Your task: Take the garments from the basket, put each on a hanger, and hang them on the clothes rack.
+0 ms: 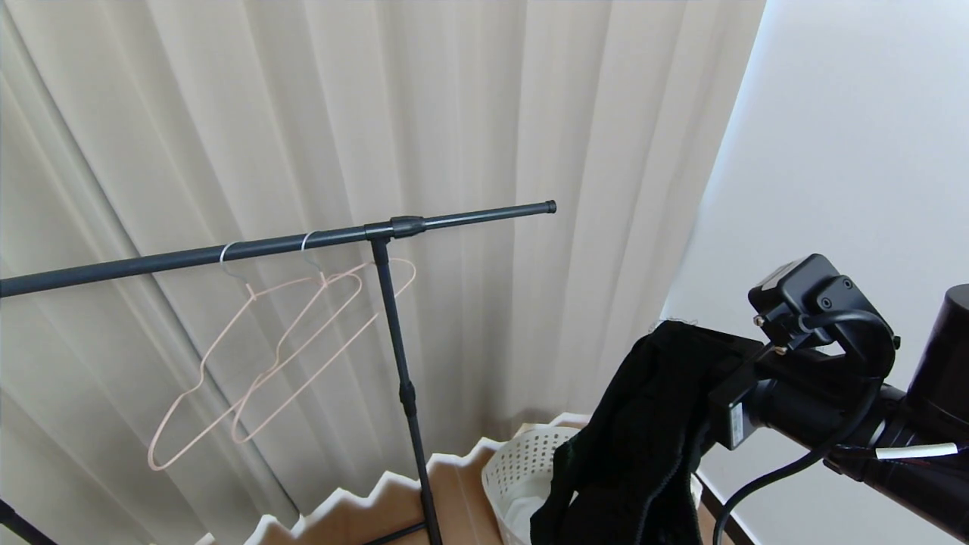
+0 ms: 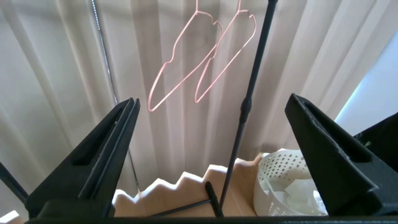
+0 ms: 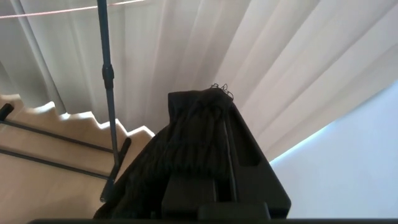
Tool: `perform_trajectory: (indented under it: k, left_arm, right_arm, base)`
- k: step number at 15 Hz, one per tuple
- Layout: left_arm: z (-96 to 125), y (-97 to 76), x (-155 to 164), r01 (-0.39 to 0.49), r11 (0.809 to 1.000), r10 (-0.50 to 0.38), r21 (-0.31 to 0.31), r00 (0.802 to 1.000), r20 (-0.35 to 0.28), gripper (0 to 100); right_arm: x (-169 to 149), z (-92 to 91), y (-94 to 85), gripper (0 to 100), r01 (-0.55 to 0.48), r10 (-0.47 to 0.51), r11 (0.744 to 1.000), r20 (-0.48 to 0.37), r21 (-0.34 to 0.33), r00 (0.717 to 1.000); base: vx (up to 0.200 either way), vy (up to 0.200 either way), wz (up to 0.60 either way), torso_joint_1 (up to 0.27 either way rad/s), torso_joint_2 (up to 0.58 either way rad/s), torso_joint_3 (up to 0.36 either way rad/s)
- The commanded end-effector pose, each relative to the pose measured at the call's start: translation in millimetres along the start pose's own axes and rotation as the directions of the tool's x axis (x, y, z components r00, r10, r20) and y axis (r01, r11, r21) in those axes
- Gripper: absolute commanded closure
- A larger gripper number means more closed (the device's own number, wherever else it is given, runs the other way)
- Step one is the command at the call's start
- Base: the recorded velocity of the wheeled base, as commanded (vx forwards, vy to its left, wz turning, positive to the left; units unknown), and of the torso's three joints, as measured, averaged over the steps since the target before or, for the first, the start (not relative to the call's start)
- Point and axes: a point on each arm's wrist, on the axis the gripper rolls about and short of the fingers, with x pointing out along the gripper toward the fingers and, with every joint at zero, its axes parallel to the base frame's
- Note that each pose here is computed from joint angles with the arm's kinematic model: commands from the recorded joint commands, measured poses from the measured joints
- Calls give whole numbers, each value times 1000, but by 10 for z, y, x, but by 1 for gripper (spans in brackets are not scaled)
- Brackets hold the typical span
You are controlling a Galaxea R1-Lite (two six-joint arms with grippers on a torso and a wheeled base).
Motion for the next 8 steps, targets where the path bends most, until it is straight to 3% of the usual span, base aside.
perform_trajectory:
  k: [1, 2, 4, 8]
  left_arm:
    - [1, 0, 1, 0, 1000, 0, 0, 1000, -1, 0]
    - [1, 0, 1, 0, 1000, 0, 0, 1000, -1, 0]
    - [1, 0, 1, 2, 1000, -2, 0, 1000, -1, 0]
    - [1, 0, 1, 2, 1000, -2, 0, 1000, -1, 0]
  right_arm:
    - [-8, -2, 0, 100, 0, 0, 1000, 1, 0, 1000]
    - [-7, 3, -2, 100, 1, -1, 1000, 3, 0, 1000]
    - [-7, 4, -5, 100, 2, -2, 1000, 5, 1, 1000]
    - [-7, 3, -36, 100, 13, -13, 1000, 5, 1, 1000]
  base:
    - [0, 0, 600, 12, 7, -12]
    - [0, 0, 600, 12, -2, 2]
    - [0, 0, 0, 0, 0, 0]
    - [-200, 0, 0, 11, 5, -5]
